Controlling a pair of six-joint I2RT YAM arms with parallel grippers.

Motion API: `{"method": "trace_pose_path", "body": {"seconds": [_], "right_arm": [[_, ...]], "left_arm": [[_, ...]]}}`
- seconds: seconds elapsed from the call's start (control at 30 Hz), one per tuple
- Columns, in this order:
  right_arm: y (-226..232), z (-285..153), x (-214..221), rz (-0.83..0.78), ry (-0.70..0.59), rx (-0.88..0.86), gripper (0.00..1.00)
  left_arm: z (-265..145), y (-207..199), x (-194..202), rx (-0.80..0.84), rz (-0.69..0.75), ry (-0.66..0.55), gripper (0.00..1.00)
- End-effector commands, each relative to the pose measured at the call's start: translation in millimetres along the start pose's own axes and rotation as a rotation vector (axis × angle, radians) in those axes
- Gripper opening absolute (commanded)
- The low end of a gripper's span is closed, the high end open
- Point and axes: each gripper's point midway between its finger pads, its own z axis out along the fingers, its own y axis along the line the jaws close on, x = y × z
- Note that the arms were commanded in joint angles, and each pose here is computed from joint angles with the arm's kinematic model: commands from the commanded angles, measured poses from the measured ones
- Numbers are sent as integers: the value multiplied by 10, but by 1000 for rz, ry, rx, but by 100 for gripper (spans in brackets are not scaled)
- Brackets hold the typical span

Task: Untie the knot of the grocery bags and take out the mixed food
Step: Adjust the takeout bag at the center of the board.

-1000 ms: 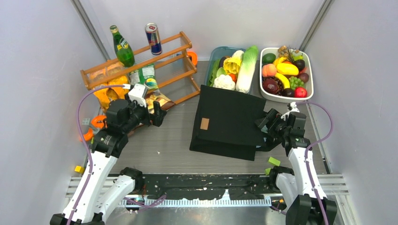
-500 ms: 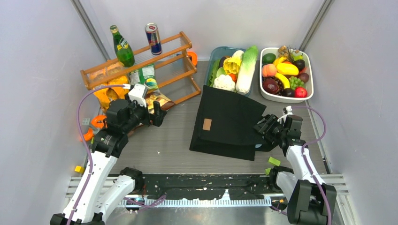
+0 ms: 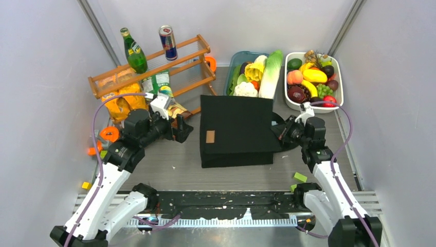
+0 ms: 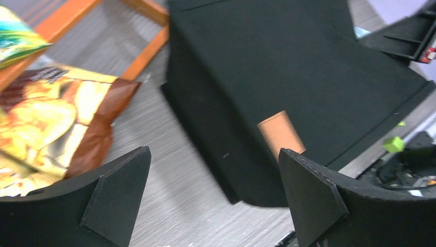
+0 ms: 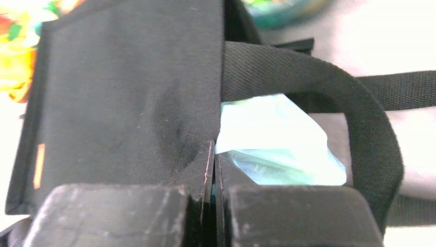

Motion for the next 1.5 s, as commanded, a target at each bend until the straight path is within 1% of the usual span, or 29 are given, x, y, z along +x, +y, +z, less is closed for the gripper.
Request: {"method": "trace_pose_path", "body": {"seconds": [0.0,0.07,0.17,0.3,0.4,0.43,0.57,0.63,0.67,0.7,0.73,0.77,0.8,0.87,0.9,0.93,0.97,1.0,1.03,1.07,1.1,1.13,1.17,1.2,1.23,1.33,1.4,1.43,1.47], "right_arm": [[940,-210,-647,-138,-211,-264,5],[1125,-269,-735,-152,-244,-314,5],[1340,-312,-834,-184,-263,-357,5],[1515,-254,-784,-213,-242,-390,5],[1541,-161,-673,-223,-216,-383,5],[1538,-143,-665,-219,-216,-379,5],[1402,5,-504,-195,-165,-342,5],[1263,110,-395,-181,-130,-299,7],[1172,163,-318,-170,-108,-273,10],[1078,234,-254,-151,-86,-241,16],[981,285,-151,-142,-60,-219,19],[926,343,-87,-127,-40,-208,26],[867,376,-12,-118,-28,-202,31],[811,415,85,-102,-5,-201,55],[803,417,107,-102,0,-203,62],[795,413,105,-105,0,-198,75],[822,394,49,-125,-15,-200,80],[776,384,42,-145,-12,-172,91],[841,341,-78,-166,-40,-175,95],[784,300,-103,-194,-36,-142,100],[849,255,-221,-213,-56,-144,98],[773,198,-235,-236,-41,-109,96],[832,135,-370,-252,-66,-108,96],[731,82,-412,-264,-63,-67,96],[729,35,-517,-270,-82,-54,95],[441,-75,-678,-249,-106,19,96],[271,-85,-708,-218,-115,39,96],[236,-50,-646,-203,-102,24,95],[91,-32,-672,-174,-106,49,96]], "left_arm": [[83,-343,-202,107,-90,-75,100],[205,-386,-108,110,-153,-58,100],[336,-296,124,54,-214,5,99],[384,-134,308,-31,-235,32,97],[434,-179,424,-4,-289,41,93],[456,-195,469,5,-311,45,88],[527,-143,679,-18,-349,80,61],[554,-118,750,-25,-352,83,44],[571,-113,780,-25,-355,83,37],[583,-125,794,-16,-359,83,32],[598,-144,808,-4,-361,88,28],[609,-159,815,6,-360,92,27],[619,-176,819,16,-358,98,26],[631,-204,818,35,-347,105,26],[637,-212,818,41,-341,107,26],[641,-217,817,45,-335,109,26],[647,-217,818,47,-328,111,26],[648,-217,814,47,-322,114,26],[651,-215,813,46,-318,116,26],[653,-214,806,46,-314,117,26],[655,-208,804,44,-310,119,26],[655,-209,808,44,-307,122,26],[658,-205,809,42,-306,124,26],[659,-202,808,39,-306,124,26],[661,-199,815,38,-305,127,26],[663,-195,809,36,-304,126,26],[661,-200,806,38,-303,125,26],[660,-202,809,39,-304,126,26],[660,-201,803,39,-302,124,26]]}}
